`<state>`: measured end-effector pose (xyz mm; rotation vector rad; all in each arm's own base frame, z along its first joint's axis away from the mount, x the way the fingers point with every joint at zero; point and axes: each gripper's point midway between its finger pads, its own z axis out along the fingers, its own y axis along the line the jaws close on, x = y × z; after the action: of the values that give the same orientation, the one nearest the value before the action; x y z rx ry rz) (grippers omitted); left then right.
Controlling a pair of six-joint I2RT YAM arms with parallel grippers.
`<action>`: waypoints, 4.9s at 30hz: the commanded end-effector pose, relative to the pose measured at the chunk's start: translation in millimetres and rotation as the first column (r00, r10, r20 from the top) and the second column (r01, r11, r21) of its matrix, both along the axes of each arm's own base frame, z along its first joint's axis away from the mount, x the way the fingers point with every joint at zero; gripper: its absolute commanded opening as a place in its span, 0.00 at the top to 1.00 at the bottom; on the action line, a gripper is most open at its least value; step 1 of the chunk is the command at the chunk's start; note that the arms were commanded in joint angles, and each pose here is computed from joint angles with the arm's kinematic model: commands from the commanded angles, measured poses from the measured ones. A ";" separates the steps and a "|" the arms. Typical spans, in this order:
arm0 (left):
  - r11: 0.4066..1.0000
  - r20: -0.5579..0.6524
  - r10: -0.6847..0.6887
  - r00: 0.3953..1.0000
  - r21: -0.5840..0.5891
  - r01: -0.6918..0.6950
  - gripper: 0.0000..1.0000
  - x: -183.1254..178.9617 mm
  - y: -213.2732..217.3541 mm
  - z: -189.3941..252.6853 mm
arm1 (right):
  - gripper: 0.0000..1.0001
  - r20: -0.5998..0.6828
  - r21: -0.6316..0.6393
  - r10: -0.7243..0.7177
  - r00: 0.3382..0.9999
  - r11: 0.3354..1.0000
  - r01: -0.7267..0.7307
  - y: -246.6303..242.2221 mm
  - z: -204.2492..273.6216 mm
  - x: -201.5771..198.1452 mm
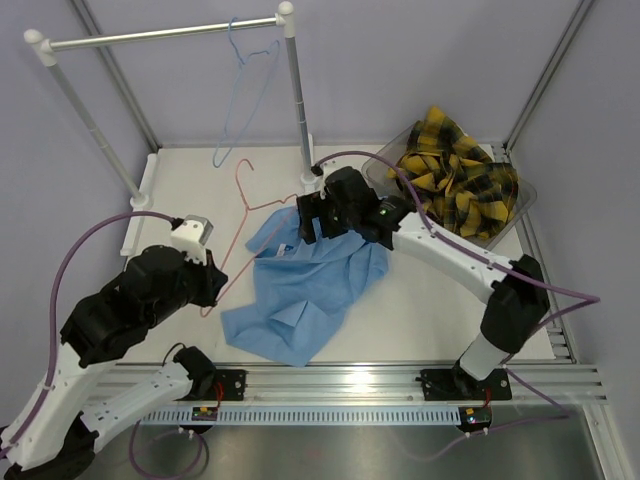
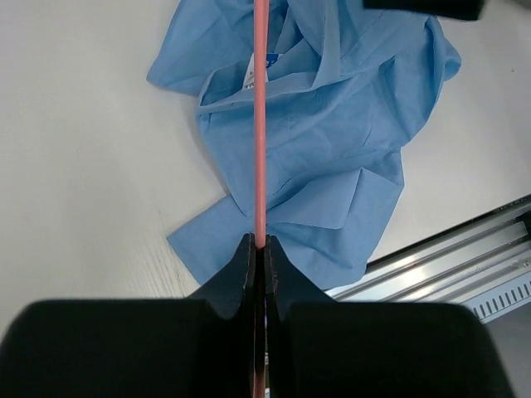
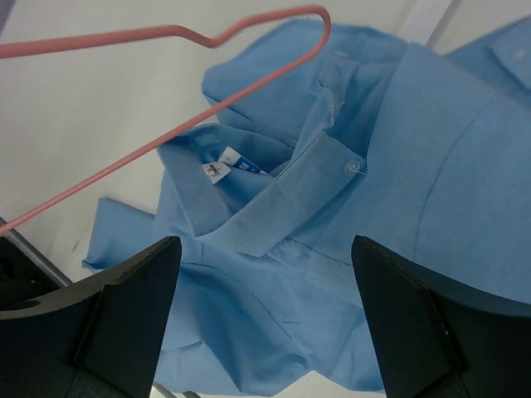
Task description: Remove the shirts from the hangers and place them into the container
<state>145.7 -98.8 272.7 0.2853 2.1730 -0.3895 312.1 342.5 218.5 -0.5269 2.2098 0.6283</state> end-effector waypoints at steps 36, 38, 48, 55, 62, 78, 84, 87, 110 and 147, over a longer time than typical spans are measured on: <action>0.861 0.280 0.481 0.831 0.029 -0.508 1.00 155.2 88.0 106.9 | 0.10 0.143 0.092 -0.058 0.988 0.995 0.045 -80.0 45.1 -62.2; 0.875 0.345 0.450 0.824 0.015 -0.484 1.00 167.8 90.1 128.9 | 0.09 0.162 0.116 -0.051 0.986 0.993 0.032 -87.4 51.9 -71.8; 0.921 0.457 0.348 0.819 -0.006 -0.389 1.00 213.8 93.2 185.6 | 0.01 0.265 0.135 -0.029 0.964 0.991 -0.008 -112.4 67.2 -92.0; 0.952 0.396 0.280 0.875 0.007 -0.307 1.00 239.6 77.1 163.0 | 0.01 0.251 0.110 -0.047 0.967 0.994 0.019 -119.1 61.1 -92.2; 0.956 0.336 0.269 0.903 0.023 -0.294 1.00 256.1 77.0 136.1 | 0.00 0.222 0.115 -0.058 0.973 0.993 0.033 -118.7 56.0 -93.3; 0.932 0.281 0.355 0.892 -0.029 -0.362 0.17 242.7 82.3 119.4 | 0.00 0.131 -0.015 -0.040 0.991 0.999 0.042 -92.0 13.4 -65.2; 0.882 0.295 0.460 0.837 -0.045 -0.469 0.01 205.8 100.6 127.8 | 0.00 0.183 -0.156 0.126 0.975 0.983 -0.098 -47.4 4.9 -56.1; 0.862 0.292 0.495 0.818 -0.044 -0.506 0.01 185.7 107.4 128.2 | 0.01 0.175 -0.244 0.226 0.958 0.953 -0.180 -17.8 -9.2 -61.6; 0.852 0.337 0.521 0.784 -0.145 -0.504 0.01 138.0 103.9 142.9 | 0.54 -0.148 -0.424 0.650 0.746 0.639 -0.641 81.4 -133.8 -155.0; 0.878 0.295 0.479 0.827 -0.162 -0.451 0.01 136.2 89.6 127.2 | 0.96 -0.124 -0.255 -0.436 0.891 0.882 0.396 -115.2 -82.6 105.1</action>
<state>283.8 -2.8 390.0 -0.2344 1.8508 -0.0965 411.5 208.9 80.0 -0.0412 2.5965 0.0486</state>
